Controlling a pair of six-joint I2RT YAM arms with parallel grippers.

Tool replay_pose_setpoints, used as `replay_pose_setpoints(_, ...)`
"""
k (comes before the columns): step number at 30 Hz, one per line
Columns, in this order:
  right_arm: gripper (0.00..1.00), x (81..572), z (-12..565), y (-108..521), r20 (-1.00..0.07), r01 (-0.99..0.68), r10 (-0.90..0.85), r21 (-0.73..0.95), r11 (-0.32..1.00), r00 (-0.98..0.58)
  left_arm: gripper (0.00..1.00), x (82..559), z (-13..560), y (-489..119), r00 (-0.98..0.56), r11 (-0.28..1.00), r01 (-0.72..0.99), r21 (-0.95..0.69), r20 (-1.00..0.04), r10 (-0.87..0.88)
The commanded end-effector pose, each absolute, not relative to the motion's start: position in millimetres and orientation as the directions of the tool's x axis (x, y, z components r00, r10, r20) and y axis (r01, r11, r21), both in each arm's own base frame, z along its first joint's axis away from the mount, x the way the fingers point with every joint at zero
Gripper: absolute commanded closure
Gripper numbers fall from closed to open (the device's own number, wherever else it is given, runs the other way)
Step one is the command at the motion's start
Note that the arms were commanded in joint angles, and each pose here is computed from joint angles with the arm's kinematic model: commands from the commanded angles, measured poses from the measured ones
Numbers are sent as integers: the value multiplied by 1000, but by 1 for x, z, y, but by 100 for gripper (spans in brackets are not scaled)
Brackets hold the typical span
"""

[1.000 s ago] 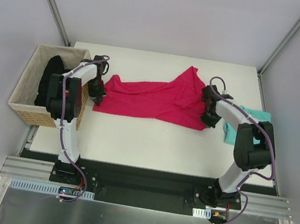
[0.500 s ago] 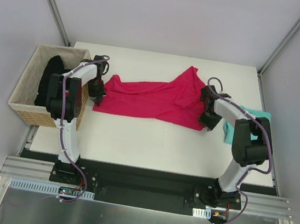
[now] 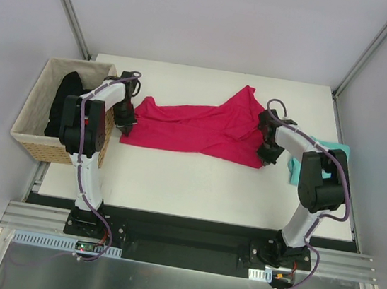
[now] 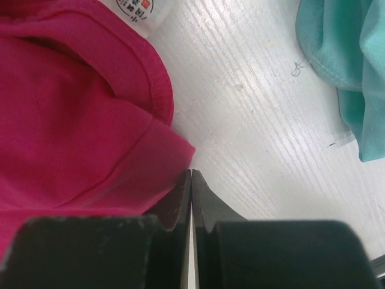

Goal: Fold and stack the t-shirts

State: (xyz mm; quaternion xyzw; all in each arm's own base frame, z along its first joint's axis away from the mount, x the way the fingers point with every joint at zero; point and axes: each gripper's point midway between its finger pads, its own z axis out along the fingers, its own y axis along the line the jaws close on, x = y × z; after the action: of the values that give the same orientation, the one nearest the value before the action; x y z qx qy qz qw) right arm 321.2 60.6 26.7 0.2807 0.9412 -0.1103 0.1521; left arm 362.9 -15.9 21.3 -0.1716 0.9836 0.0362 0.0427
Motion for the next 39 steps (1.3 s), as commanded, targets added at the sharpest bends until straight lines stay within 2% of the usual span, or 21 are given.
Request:
replay_pose_setpoints(1, 99, 335, 45, 57, -393, 576, 499, -102, 811, -772, 100, 361, 27, -7, -934, 932, -352, 84, -86, -346)
replay_pose_setpoints(3, 97, 341, 54, 58, -407, 564, 485, -95, 821, -774, 100, 363, 27, -9, -935, 933, -351, 79, -87, -344)
replay_pose_setpoints(5, 88, 340, 59, 56, -411, 561, 479, -103, 821, -776, 100, 364, 26, -9, -935, 933, -352, 73, -83, -346)
replay_pose_setpoints(6, 79, 341, 61, 55, -419, 561, 475, -104, 821, -774, 100, 365, 27, -10, -934, 933, -352, 71, -86, -346)
replay_pose_setpoints(9, 73, 341, 65, 54, -429, 561, 473, -100, 822, -770, 100, 366, 28, -11, -935, 934, -351, 67, -87, -345)
replay_pose_setpoints(20, 72, 334, 56, 54, -408, 561, 477, -112, 820, -778, 100, 364, 28, -11, -934, 933, -353, 65, -83, -348)
replay_pose_setpoints(31, 72, 350, 33, 61, -385, 522, 446, -119, 844, -808, 100, 362, 33, -7, -932, 931, -356, 79, -96, -348)
replay_pose_setpoints(39, 77, 356, 32, 63, -408, 531, 465, -60, 845, -786, 100, 366, 41, -7, -929, 929, -362, 77, -114, -353)
